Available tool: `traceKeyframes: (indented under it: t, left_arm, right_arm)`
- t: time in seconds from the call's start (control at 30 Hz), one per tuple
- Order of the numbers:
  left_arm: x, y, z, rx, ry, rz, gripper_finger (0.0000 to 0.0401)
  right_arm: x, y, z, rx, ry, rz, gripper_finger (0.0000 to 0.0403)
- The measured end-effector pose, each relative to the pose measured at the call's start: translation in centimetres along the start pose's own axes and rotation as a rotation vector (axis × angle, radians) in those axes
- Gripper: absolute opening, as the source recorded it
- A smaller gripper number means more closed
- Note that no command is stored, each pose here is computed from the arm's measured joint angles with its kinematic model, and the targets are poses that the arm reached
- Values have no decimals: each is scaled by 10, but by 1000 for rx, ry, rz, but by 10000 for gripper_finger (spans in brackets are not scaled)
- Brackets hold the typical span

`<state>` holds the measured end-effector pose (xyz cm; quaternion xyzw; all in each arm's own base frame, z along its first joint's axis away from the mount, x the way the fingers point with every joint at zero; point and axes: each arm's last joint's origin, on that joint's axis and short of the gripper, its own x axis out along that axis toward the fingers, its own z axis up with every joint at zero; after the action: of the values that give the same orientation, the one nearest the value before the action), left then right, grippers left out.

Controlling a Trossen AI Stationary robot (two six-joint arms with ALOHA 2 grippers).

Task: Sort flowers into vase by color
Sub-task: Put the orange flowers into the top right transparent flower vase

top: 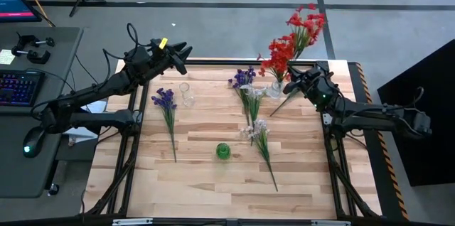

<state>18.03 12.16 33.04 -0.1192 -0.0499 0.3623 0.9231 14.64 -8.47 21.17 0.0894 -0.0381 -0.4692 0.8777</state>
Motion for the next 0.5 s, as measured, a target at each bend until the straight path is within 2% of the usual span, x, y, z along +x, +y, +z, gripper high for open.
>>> traceKeyframes:
  t: [0.5]
  left_arm:
    - [0,0,0,1,-2,7,170]
  right_arm:
    - [9,4,-8,-21,17,-2,0]
